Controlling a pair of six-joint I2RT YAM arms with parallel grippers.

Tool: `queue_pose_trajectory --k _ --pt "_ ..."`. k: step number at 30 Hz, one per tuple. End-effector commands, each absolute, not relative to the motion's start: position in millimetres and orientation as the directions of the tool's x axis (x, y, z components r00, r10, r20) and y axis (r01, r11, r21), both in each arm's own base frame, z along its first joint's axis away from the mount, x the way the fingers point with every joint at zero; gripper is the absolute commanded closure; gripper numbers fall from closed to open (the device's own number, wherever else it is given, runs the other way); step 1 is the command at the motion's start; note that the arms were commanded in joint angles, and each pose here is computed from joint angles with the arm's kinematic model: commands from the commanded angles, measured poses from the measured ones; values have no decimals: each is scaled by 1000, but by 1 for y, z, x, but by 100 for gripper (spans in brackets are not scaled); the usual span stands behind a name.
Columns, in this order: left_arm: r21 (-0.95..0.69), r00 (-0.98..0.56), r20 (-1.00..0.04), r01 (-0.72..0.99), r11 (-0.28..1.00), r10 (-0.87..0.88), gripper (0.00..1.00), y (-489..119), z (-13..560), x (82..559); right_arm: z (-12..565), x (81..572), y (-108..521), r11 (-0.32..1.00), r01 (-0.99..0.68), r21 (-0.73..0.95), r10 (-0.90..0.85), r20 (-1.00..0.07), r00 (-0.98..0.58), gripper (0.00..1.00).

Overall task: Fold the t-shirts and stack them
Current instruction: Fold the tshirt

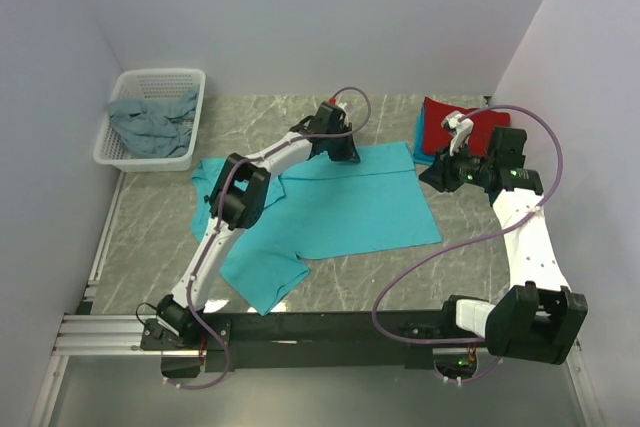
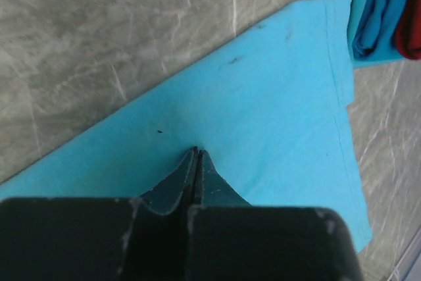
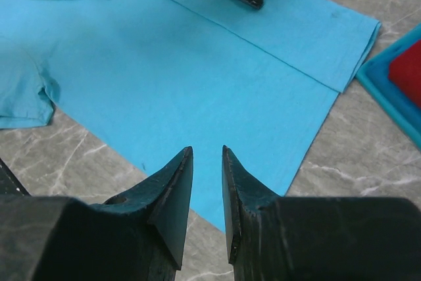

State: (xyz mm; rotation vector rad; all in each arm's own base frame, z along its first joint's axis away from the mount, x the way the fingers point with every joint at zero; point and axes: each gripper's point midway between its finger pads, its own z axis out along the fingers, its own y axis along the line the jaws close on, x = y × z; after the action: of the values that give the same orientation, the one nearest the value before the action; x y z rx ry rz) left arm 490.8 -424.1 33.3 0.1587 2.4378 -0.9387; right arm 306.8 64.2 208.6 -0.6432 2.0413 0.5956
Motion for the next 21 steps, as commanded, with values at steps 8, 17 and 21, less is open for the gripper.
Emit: queue_pose_trajectory --k 8,17,21 --pt "-541 -889 -438 146 828 -130 100 -400 7 508 237 302 60 737 -663 133 -195 -897 -397 68" --pt "-543 -859 -451 48 838 -243 94 -361 17 546 239 299 57 732 -666 144 -182 -901 -395 68" --pt "-588 -850 -446 41 808 -282 92 -347 21 566 241 298 54 737 -661 141 -178 -903 -392 68"
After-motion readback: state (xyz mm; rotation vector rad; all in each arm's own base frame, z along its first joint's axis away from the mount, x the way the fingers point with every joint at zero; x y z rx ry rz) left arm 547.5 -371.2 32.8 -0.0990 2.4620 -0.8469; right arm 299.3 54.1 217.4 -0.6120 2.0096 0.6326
